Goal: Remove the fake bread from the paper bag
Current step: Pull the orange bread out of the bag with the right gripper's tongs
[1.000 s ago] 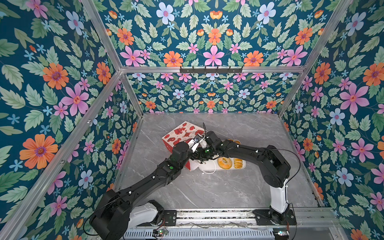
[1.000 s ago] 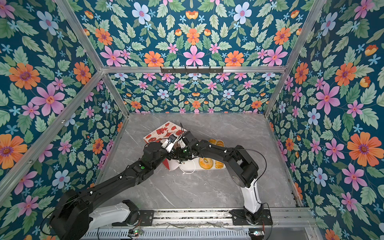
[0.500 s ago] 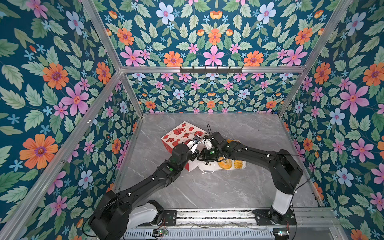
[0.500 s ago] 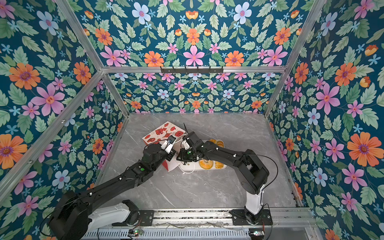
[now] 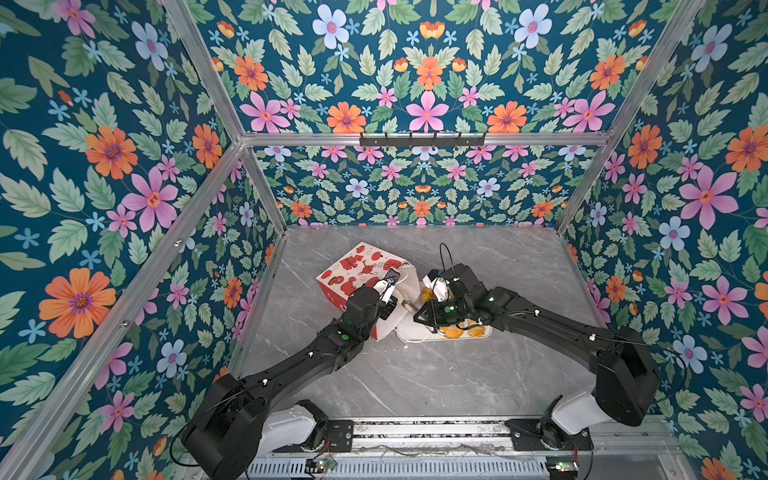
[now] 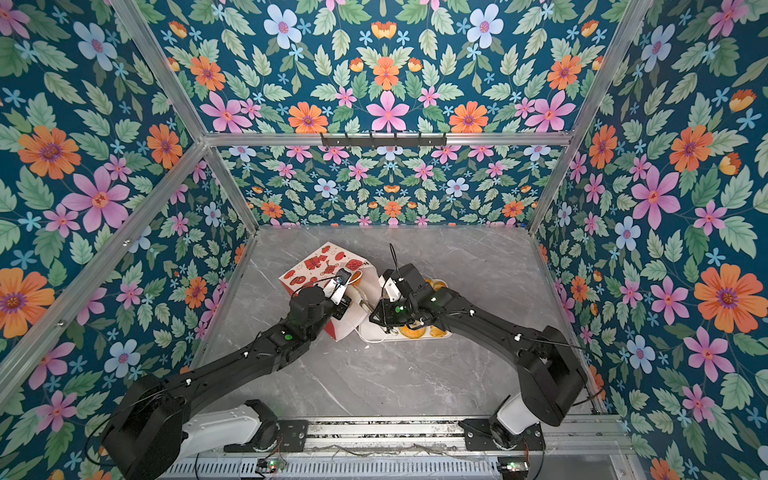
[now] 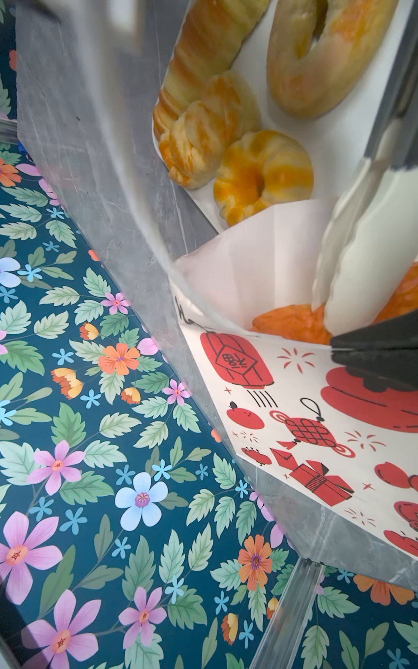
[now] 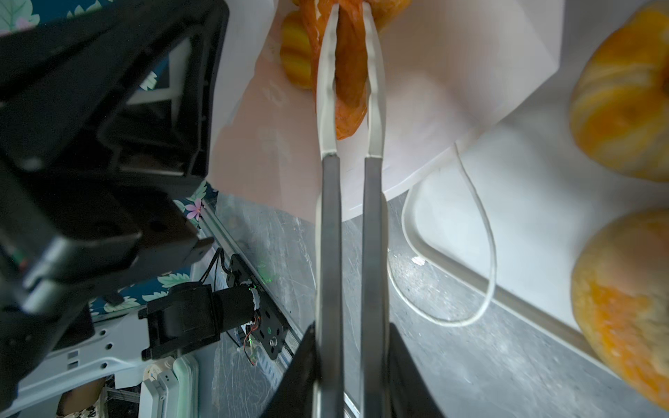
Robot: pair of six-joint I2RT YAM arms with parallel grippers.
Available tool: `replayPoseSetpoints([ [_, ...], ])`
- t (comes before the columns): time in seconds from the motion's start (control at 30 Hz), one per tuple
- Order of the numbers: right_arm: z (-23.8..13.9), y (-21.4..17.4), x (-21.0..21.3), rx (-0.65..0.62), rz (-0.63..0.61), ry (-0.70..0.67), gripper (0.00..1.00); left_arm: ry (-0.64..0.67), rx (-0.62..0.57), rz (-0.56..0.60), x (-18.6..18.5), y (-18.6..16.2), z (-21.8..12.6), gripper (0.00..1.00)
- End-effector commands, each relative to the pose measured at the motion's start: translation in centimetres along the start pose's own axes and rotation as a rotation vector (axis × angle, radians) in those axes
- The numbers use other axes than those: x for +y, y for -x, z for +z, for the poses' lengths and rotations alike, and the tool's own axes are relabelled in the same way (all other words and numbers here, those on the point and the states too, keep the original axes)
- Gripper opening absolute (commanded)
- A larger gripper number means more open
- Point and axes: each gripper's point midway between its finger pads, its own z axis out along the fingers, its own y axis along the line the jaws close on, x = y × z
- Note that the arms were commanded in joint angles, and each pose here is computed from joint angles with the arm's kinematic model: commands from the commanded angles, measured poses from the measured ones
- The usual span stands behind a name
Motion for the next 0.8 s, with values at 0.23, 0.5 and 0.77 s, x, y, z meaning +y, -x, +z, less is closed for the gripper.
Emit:
replayPoseSetpoints([
  [0.23,-4.7,-4.5,-0.8,0.041,-0.096,-0.024,0.16,0.145,-0.016,-0.042,2.8,0.7,-0.4,0.00],
  [0.5,-8.2,-5.6,-1.9,-0.006,-0.123,-0.088,0.17,0.242,0.038,-0.051,4.7,-0.3,-1.0,0.00],
  [0.77,-8.9,-5.0,-3.7,-0.039,-0.109,-0.134,0.17,0.362,0.086,-0.076,7.2,-1.5,-2.6,0.00],
])
